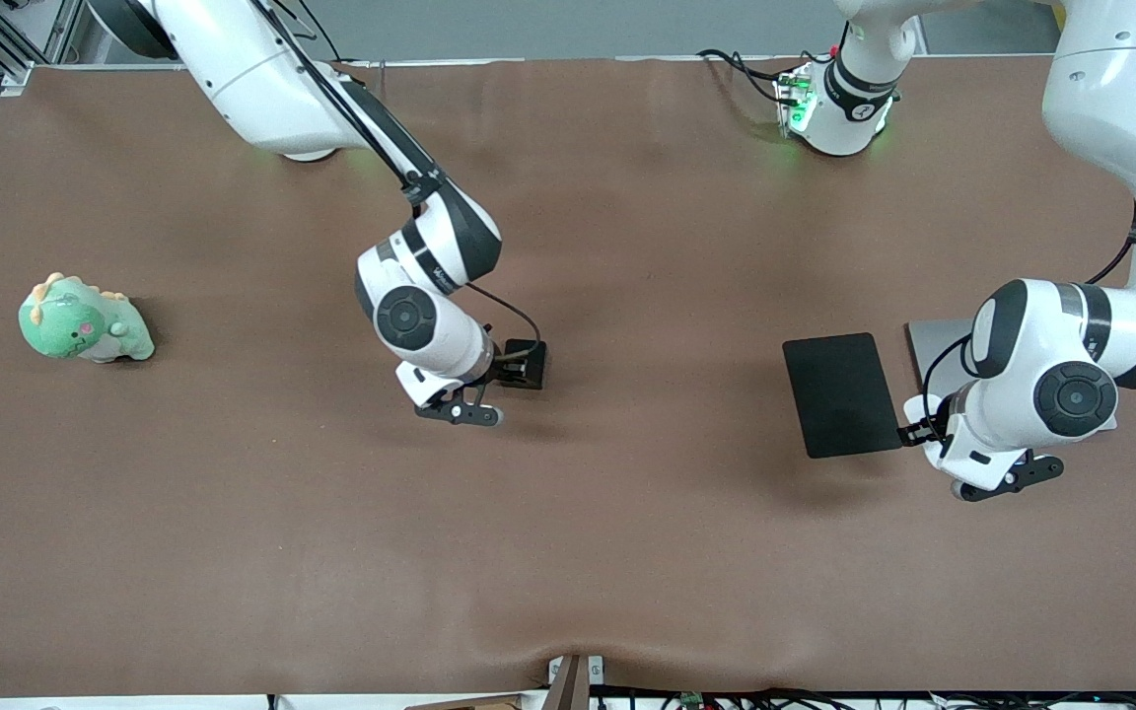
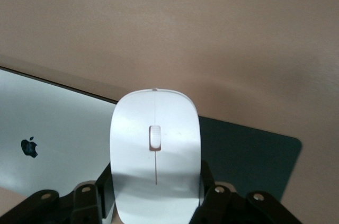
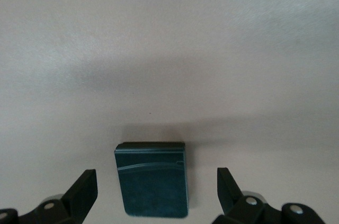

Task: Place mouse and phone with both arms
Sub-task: 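Grasp the black phone with the right gripper while the left gripper carries the mouse, then lower the mouse onto the pad while the right gripper carries the phone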

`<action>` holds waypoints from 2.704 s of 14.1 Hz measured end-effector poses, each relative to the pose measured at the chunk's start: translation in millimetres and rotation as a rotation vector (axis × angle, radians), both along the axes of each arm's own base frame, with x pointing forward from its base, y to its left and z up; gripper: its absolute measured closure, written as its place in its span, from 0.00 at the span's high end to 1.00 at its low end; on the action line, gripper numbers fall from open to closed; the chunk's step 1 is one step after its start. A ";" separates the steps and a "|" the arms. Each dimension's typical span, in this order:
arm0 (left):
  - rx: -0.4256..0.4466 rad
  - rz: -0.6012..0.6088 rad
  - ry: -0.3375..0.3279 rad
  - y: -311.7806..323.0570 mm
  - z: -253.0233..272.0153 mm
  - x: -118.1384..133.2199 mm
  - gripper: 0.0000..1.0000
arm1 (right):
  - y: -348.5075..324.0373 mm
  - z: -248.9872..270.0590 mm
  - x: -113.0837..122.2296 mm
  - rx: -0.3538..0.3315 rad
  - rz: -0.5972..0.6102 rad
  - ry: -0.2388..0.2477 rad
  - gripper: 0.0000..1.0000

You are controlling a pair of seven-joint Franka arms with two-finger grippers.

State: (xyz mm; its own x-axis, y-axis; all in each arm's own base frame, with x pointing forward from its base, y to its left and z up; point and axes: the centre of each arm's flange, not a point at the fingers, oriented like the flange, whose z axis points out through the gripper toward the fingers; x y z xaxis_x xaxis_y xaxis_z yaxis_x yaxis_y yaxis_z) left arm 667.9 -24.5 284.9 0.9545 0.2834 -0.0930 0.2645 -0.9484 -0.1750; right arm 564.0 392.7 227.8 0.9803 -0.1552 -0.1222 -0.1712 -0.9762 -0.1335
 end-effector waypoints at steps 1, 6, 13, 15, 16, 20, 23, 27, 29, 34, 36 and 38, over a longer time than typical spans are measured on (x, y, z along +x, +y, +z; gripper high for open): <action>-0.002 0.000 -0.001 3.8 -4.1 0.4 0.63 | 4.6 -6.4 -3.5 -0.009 0.003 -0.003 1.00; -0.012 0.016 -0.012 23.8 -19.4 3.1 0.63 | 13.3 -19.9 -12.0 -0.024 0.020 0.006 1.00; -0.016 0.031 -0.014 36.2 -24.9 3.6 0.63 | 20.6 -42.1 -19.4 -0.031 0.009 0.012 1.00; -0.018 0.030 -0.019 36.3 -25.1 4.2 0.63 | 22.1 -42.9 -20.2 -0.036 0.010 0.005 1.00; -0.019 0.030 -0.020 36.2 -25.5 4.4 0.63 | 22.8 -43.4 -20.0 -0.035 0.009 -0.001 1.00; -0.025 0.018 -0.020 35.3 -32.0 4.7 0.63 | 25.8 -50.7 -22.5 -0.037 0.011 -0.009 1.00; -0.031 -0.005 -0.013 34.2 -36.8 4.4 0.63 | 27.4 -55.9 -25.1 -0.047 0.008 -0.006 1.00; -0.050 -0.035 0.001 12.8 -41.3 -1.3 0.63 | 26.9 -54.3 -25.0 -0.058 0.006 -0.009 0.81; -0.061 -0.057 0.015 -0.1 -49.5 -9.9 0.63 | 27.8 -53.6 -25.4 -0.057 0.007 -0.011 0.81; -0.103 -0.130 -0.034 -23.2 -65.1 -41.5 0.63 | 17.1 -51.5 -20.1 -0.087 -0.012 0.020 0.81; -0.149 -0.183 -0.062 -27.5 -73.8 -56.2 0.63 | 1.9 -38.3 -8.6 -0.101 -0.044 0.032 0.81; -0.185 -0.215 -0.063 -27.2 -80.0 -67.0 0.63 | -19.7 -16.9 5.7 -0.112 -0.077 0.039 0.81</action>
